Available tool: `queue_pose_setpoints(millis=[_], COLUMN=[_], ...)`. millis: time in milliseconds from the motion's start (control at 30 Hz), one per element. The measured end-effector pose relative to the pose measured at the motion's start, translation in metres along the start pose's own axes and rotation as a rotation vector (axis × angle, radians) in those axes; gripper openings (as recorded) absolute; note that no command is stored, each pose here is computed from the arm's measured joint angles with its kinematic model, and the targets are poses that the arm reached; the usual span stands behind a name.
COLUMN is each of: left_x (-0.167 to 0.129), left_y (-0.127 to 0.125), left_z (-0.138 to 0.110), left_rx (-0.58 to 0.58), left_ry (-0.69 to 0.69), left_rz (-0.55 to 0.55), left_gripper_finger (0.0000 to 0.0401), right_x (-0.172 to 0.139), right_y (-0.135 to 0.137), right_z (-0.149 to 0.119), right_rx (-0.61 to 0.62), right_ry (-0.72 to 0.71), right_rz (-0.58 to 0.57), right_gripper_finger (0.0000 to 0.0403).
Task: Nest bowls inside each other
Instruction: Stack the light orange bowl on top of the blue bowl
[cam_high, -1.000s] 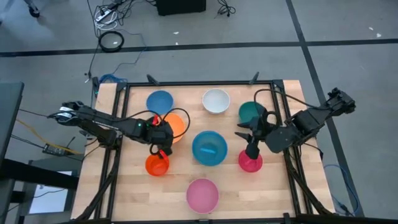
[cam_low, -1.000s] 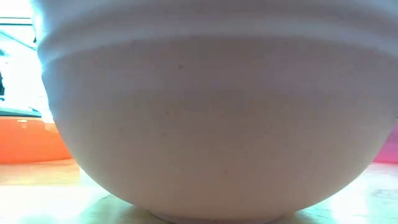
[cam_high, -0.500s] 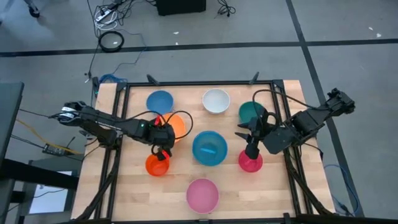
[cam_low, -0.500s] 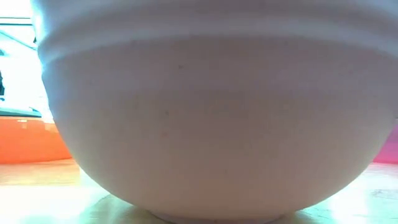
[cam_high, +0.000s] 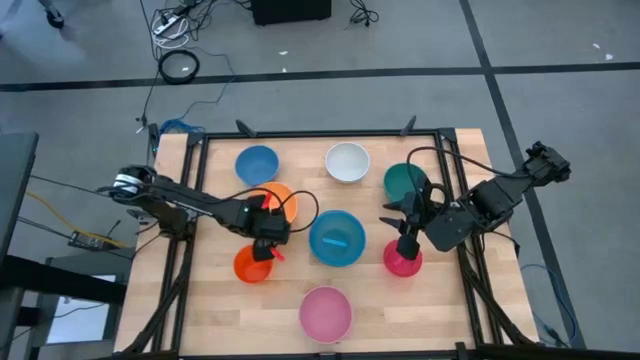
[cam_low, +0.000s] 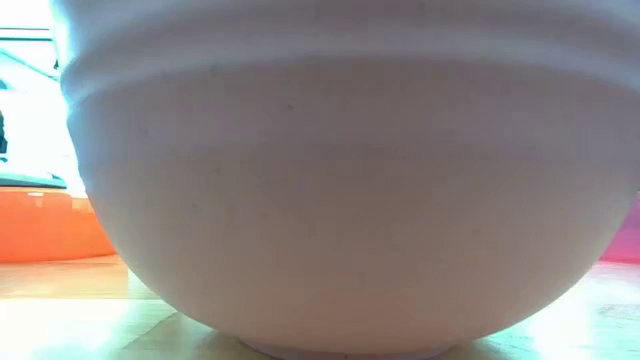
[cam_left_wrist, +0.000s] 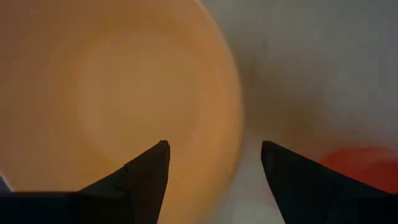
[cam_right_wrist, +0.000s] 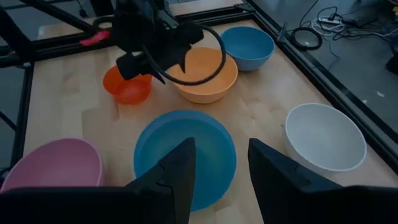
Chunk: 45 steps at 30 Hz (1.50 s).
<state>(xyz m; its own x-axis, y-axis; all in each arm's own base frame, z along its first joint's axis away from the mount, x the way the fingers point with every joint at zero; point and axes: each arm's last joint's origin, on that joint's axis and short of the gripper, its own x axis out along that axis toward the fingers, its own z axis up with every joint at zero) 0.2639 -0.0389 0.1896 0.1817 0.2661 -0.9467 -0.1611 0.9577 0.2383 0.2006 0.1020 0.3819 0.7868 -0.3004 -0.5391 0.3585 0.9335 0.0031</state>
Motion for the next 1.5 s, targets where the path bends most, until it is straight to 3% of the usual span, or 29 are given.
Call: queue_pose_setpoints(millis=[167, 300, 400, 567, 600, 1100, 1233, 1433, 1500], left_x=[0.013, 0.02, 0.02, 0.02, 0.02, 0.006, -0.022, -0.084, -0.105], left_y=[0.0, -0.001, -0.001, -0.002, -0.002, -0.009, -0.02, -0.031, -0.034], left_z=[0.003, 0.005, 0.005, 0.005, 0.005, 0.016, 0.031, 0.05, 0.06], left_rx=[0.025, 0.03, 0.027, 0.026, 0.021, 0.037, 0.083, 0.144, 0.17], left_ry=[0.037, 0.049, 0.044, 0.053, 0.051, -0.001, -0.079, -0.222, -0.307], left_rz=[0.036, 0.04, 0.037, -0.007, -0.003, -0.024, -0.046, 0.072, 0.052], left_gripper_finger=[0.0256, 0.0222, 0.0163, 0.0026, 0.0016, 0.0006, 0.0006, 0.0006, 0.0006], right_x=[-0.001, -0.001, -0.001, -0.001, -0.001, 0.0, 0.0, 0.0, 0.0], right_y=[0.001, 0.001, 0.001, 0.001, 0.001, 0.001, 0.0, 0.0, -0.001], right_z=[0.0, 0.0, -0.001, 0.0, 0.0, -0.002, -0.003, -0.003, -0.003], right_rx=[0.003, 0.007, 0.007, 0.004, 0.004, -0.006, -0.013, -0.013, -0.016], right_ry=[0.0, 0.0, 0.0, 0.0, 0.0, 0.008, 0.017, 0.011, 0.008], right_rz=[0.005, 0.005, 0.005, 0.005, 0.005, -0.009, -0.019, -0.029, -0.036], right_gripper_finger=[0.0135, 0.0135, 0.0135, 0.0135, 0.0135, 0.0135, 0.0135, 0.0135, 0.0135])
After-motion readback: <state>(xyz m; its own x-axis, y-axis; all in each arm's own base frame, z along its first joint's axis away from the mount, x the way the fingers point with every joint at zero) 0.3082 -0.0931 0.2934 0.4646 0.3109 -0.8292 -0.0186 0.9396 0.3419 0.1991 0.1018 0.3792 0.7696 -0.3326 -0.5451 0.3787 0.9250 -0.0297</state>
